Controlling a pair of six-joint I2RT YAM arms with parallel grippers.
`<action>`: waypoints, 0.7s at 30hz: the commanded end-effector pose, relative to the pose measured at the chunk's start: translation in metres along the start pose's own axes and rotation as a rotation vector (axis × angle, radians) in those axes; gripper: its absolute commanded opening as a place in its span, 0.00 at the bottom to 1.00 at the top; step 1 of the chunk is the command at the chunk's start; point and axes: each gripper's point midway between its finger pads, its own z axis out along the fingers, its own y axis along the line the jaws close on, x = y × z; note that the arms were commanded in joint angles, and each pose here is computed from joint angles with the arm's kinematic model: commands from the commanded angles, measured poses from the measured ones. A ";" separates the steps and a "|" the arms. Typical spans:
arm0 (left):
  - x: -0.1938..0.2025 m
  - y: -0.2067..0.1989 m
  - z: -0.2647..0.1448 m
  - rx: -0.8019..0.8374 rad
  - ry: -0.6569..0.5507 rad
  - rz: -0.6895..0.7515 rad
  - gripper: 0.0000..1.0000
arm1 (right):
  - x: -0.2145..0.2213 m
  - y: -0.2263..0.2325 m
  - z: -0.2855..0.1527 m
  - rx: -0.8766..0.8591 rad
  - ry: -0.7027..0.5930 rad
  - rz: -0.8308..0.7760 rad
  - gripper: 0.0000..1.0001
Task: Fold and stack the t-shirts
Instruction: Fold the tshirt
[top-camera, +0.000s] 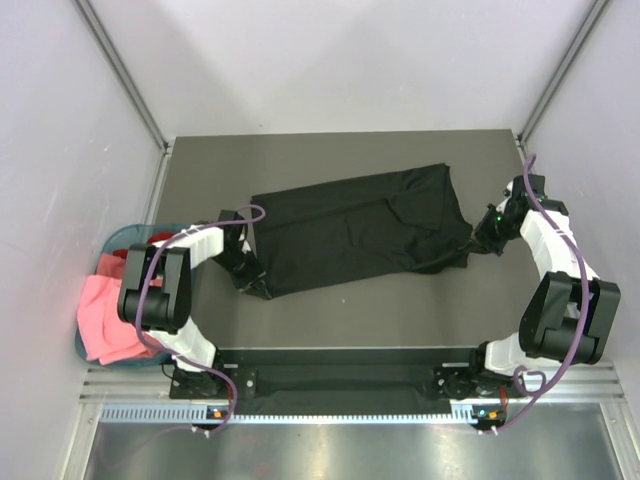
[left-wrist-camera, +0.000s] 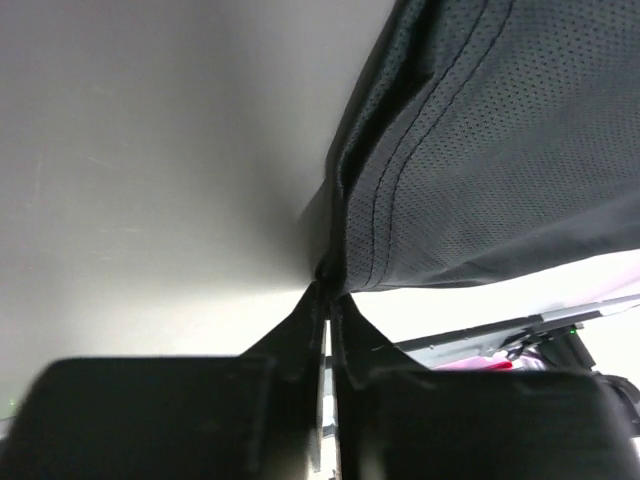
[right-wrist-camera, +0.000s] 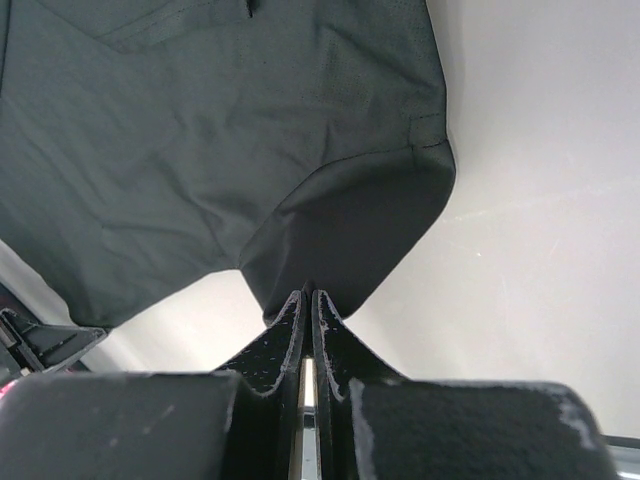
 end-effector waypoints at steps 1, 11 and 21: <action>-0.008 -0.009 -0.003 0.032 -0.027 0.025 0.02 | -0.021 0.008 -0.011 -0.026 -0.072 -0.029 0.00; -0.014 -0.026 -0.022 0.053 -0.023 0.043 0.00 | -0.071 0.035 -0.024 -0.067 -0.184 -0.036 0.00; -0.044 -0.035 -0.038 0.015 -0.087 0.044 0.00 | -0.104 0.059 -0.002 -0.119 -0.154 -0.060 0.00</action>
